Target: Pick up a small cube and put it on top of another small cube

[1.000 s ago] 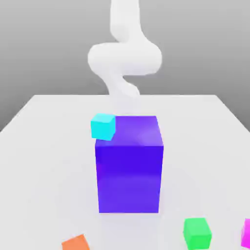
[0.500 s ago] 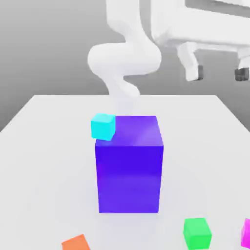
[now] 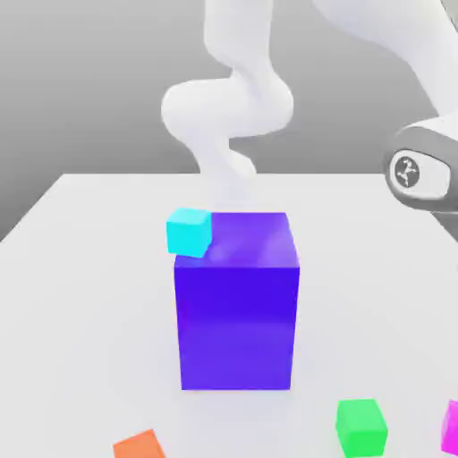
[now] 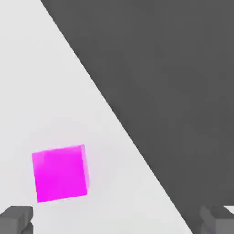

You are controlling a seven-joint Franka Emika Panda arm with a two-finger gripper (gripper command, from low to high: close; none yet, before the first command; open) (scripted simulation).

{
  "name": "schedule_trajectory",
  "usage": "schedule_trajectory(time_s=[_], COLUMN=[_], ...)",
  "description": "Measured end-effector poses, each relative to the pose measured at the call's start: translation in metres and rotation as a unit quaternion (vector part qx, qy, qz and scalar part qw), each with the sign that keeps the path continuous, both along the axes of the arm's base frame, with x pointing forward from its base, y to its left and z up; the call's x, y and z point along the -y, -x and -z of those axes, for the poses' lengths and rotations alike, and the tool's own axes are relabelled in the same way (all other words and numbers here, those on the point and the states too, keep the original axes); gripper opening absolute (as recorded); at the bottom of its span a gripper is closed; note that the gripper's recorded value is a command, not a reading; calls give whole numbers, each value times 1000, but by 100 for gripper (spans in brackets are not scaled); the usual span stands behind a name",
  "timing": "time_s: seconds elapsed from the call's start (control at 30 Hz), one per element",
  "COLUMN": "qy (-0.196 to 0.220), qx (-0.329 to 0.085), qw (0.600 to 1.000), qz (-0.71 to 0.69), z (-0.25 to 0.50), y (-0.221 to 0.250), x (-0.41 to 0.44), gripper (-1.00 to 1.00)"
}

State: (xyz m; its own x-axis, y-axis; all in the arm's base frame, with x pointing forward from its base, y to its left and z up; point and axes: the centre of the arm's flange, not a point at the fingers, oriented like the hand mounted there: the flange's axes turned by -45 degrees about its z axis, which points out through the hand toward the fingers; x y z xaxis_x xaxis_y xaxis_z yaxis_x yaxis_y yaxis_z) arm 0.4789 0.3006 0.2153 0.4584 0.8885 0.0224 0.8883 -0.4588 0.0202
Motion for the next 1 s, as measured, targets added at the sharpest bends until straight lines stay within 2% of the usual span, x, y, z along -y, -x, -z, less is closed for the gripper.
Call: schedule_trajectory(time_s=[0.13, 0.17, 0.4, 0.53, 0.77, 0.9, 0.93, 1.0], qy=[5, 5, 6, 6, 6, 4, 4, 4], qx=[-13, -14, -14, -14, -15, -15, -15, -15], qw=[1000, 1000, 1000, 1000, 995, 993, 992, 992], qz=[-20, -21, -21, -20, 103, 121, 122, 122], z=[64, 78, 82, 32, -22, 16, 29, 29], y=[8, 8, 9, 9, 10, 12, 12, 12], x=[-9, -10, -10, -8, 109, 125, 126, 126], gripper=[0, -100, -100, -100, -100, -100, 100, 100])
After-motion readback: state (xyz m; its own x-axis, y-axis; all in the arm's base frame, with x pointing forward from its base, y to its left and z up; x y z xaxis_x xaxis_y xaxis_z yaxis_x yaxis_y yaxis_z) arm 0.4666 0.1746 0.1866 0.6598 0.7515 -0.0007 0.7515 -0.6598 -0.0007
